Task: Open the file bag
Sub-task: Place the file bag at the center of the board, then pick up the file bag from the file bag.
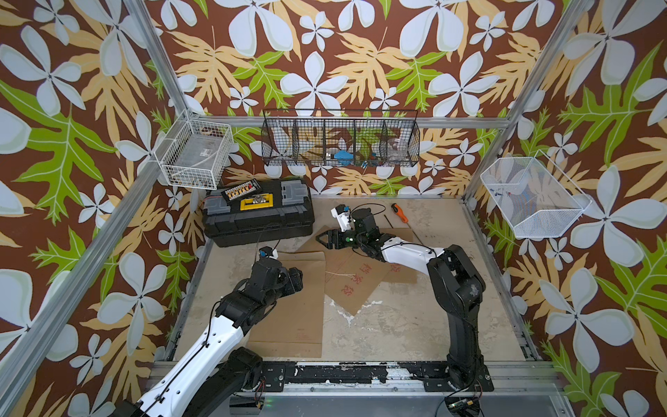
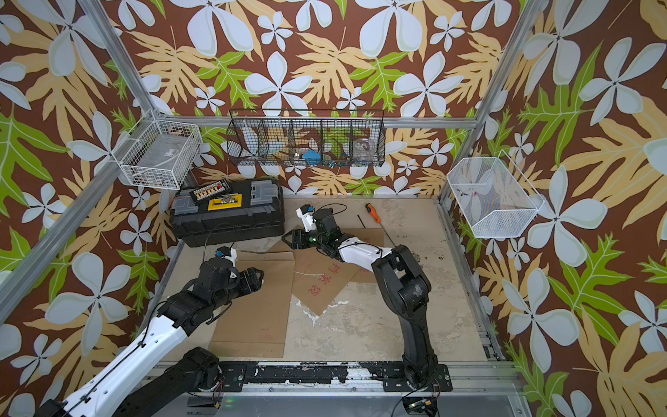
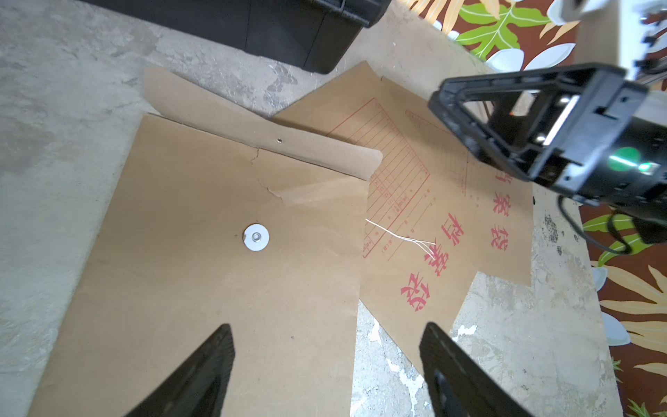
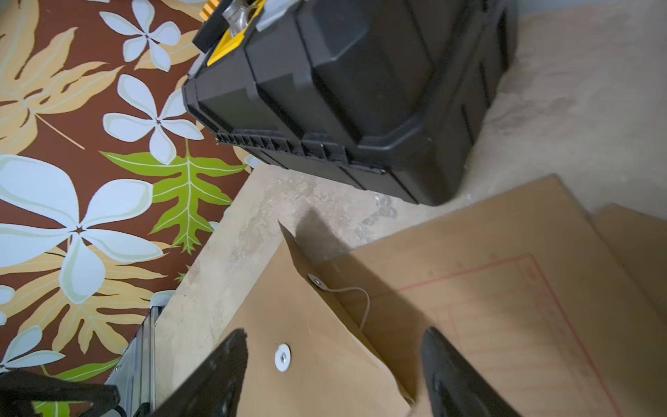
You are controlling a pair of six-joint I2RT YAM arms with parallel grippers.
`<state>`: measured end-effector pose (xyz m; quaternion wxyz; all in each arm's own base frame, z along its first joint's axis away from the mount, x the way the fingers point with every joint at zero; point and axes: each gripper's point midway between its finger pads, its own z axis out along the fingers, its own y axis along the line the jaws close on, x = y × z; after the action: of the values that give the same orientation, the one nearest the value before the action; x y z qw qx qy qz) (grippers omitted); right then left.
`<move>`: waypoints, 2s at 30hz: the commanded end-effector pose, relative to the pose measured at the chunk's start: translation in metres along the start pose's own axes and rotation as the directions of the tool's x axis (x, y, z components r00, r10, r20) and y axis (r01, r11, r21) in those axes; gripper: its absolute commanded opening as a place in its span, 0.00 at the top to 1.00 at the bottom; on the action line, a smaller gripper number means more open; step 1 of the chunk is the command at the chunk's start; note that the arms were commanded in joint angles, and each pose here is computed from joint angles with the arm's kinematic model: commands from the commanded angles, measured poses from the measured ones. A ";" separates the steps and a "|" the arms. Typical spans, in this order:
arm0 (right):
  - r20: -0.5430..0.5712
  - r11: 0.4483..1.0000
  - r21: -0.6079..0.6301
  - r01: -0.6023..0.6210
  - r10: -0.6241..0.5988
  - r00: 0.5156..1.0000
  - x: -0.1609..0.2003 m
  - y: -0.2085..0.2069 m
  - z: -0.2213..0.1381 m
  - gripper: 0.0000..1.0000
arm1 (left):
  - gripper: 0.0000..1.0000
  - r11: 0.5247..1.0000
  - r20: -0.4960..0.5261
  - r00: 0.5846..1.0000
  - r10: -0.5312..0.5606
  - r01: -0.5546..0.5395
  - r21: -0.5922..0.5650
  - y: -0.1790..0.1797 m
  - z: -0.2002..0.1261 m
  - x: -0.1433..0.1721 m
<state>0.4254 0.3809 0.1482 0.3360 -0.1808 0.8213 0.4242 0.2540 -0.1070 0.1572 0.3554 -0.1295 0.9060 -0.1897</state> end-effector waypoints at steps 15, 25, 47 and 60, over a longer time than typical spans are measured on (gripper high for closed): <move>0.097 0.951 0.232 -0.204 0.186 0.978 0.086 -0.058 -0.161 0.29 | 0.43 0.987 -0.146 0.989 0.023 0.001 0.162 -0.053 0.088 0.034; 0.185 0.886 0.165 -0.433 0.403 0.896 0.124 -0.075 -0.199 0.36 | 0.46 0.979 -0.183 0.972 0.147 -0.117 0.165 -0.075 0.135 0.034; 0.164 0.834 0.139 -0.534 0.512 0.843 0.139 -0.097 -0.181 0.35 | 0.44 0.945 -0.259 0.918 0.300 -0.250 0.211 -0.111 0.200 0.027; 0.164 0.783 0.160 -0.601 0.579 0.798 0.156 -0.112 -0.173 0.33 | 0.42 0.949 -0.347 0.886 0.308 -0.261 0.176 -0.094 0.220 0.052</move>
<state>0.3063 0.1730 0.0426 0.2360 0.1371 0.8630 0.4251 0.3920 -0.2714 0.0342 0.2431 0.0654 0.9411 -0.2259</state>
